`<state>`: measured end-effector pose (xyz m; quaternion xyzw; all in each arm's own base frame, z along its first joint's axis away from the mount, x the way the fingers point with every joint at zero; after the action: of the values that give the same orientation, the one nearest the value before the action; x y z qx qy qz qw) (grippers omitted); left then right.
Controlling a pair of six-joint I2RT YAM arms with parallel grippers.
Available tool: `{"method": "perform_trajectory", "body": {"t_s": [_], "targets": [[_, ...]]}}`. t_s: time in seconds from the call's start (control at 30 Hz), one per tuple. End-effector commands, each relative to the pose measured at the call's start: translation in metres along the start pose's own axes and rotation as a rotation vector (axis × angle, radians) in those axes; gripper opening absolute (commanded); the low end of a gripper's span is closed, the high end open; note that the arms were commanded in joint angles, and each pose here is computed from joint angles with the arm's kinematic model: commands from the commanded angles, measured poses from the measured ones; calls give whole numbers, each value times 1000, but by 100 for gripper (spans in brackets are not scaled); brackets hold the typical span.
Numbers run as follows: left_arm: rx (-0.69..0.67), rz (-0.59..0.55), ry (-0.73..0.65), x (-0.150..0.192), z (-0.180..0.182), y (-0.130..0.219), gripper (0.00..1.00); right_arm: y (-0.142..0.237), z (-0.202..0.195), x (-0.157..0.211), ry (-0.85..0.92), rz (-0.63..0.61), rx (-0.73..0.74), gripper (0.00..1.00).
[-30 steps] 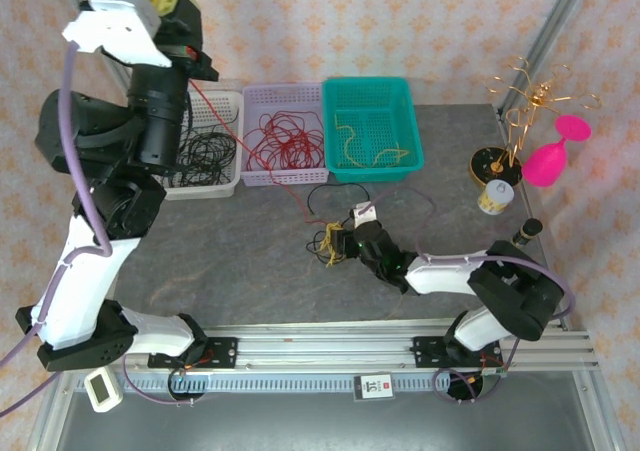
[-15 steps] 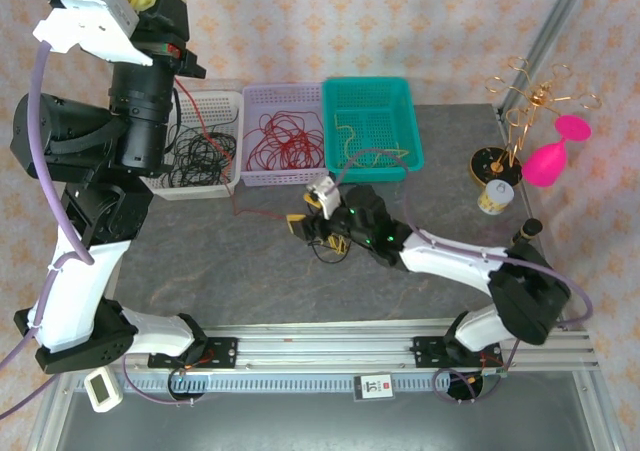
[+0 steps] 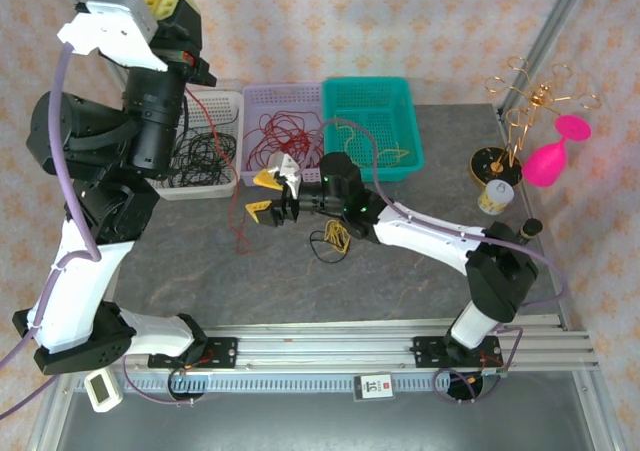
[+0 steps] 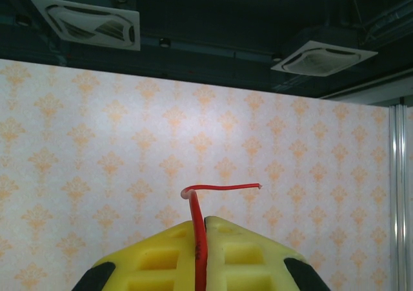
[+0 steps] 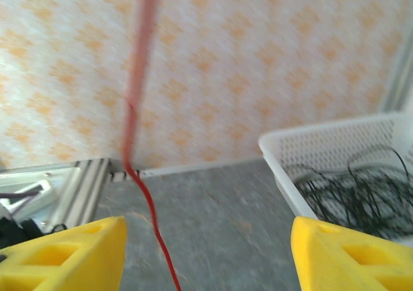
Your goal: Untangle the cables
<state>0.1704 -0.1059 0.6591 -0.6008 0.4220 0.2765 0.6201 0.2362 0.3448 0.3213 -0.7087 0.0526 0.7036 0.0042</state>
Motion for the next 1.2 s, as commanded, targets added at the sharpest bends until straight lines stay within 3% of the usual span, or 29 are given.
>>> {"method": "perform_trajectory", "body": {"t_s": [0.0, 0.1, 0.2, 0.4, 0.43, 0.53, 0.7, 0.77, 0.87, 1.0, 1.17], "targets": [[15, 15, 8, 3, -1, 3, 0, 8, 14, -36, 86, -67, -124, 66], [22, 30, 12, 10, -3, 3, 0, 9, 9, -46, 115, -84, -41, 62], [24, 39, 15, 15, -4, 2, 0, 6, -5, -54, 115, -81, 63, 51], [3, 53, 15, 16, -2, 4, 0, 3, -38, -68, 8, -85, 176, 4], [-15, 63, 13, 18, 0, 5, 0, 4, -45, -70, -11, -87, 193, 0], [-86, 93, 14, 28, 5, 10, 4, 10, -63, -83, -58, -119, 264, 0], [-208, 165, 18, 61, 18, 32, 65, 13, -102, -127, -84, -128, 393, 0], [-229, 195, 34, 76, 24, 46, 78, 11, -120, -143, -84, -120, 428, 0], [-229, 234, 84, 94, 33, 71, 87, 11, -145, -166, -56, -133, 525, 0], [-190, 309, 163, 118, 44, 106, 90, 16, -169, -180, -5, -217, 648, 0], [-111, 479, 224, 158, 43, 135, 91, 17, -198, -159, 21, -256, 741, 0]]}}
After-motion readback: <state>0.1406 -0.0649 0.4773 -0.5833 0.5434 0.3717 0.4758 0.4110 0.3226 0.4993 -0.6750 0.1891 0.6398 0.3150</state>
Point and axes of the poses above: each hand's point on the last joint's axis, 136 mm out from that joint toward the fingers, its own y axis back along the fingers, its own z axis along the line the jaws close on, x = y × z, the point moved 10 cm from there along y, back along the fingers, and after that the axes turned 1 degree about y, right-handed, at the moved point
